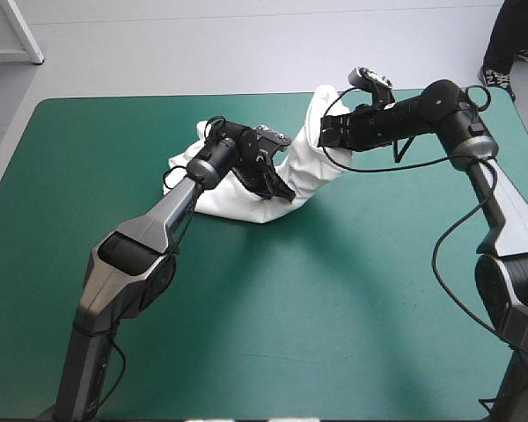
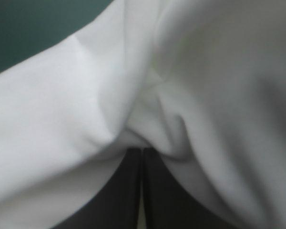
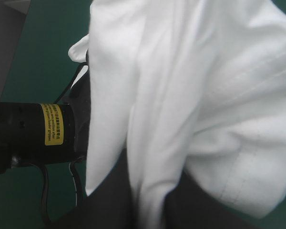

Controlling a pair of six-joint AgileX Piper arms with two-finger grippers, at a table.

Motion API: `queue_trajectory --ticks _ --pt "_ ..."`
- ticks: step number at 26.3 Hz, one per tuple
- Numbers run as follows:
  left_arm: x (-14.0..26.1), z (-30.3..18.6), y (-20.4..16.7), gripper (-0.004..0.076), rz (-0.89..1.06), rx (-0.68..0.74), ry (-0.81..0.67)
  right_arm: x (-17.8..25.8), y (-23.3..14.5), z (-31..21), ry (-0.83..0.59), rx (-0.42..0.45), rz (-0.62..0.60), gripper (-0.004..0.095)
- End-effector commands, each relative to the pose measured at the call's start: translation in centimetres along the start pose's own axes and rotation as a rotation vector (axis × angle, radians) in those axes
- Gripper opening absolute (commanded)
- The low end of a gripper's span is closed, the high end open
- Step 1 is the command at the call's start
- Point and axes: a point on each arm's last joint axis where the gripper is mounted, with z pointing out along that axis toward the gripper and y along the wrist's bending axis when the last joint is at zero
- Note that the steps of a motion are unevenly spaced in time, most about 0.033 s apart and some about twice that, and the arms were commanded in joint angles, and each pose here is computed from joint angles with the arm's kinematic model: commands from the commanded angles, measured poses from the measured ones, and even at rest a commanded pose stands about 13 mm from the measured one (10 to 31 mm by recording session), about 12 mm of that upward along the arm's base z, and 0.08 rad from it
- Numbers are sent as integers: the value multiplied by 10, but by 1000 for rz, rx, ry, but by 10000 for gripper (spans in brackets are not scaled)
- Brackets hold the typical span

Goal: Fold the cloth

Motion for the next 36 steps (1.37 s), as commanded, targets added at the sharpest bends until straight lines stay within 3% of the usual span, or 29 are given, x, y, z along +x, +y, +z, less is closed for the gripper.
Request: queue_trajectory --ticks 1,3,6,15,21,28,31,33,36 --pt "-13 -34 1 19 6 -19 -130 -10 26 -25 -98 -48 -37 -13" --pt "-16 -62 9 19 12 -68 -160 -10 27 -24 -100 -54 -41 -13" --pt "-9 -119 30 19 19 -267 -126 -11 26 -22 -101 -64 -47 -13" --pt "39 -205 64 19 -106 -308 -161 -14 62 5 -124 -123 -166 -13" --pt "104 -209 79 19 -197 -339 -18 -32 100 49 -128 -235 -199 -13" --pt "166 -213 75 19 -254 -359 1 -24 120 120 -76 -354 -202 -13" --pt "181 -216 67 19 -262 -350 12 -15 126 148 -78 -441 -188 -6" --pt "189 -219 62 19 -265 -344 16 -8 128 164 -80 -481 -175 56" --pt "197 -223 56 19 -269 -335 9 -4 126 177 -87 -491 -165 288"
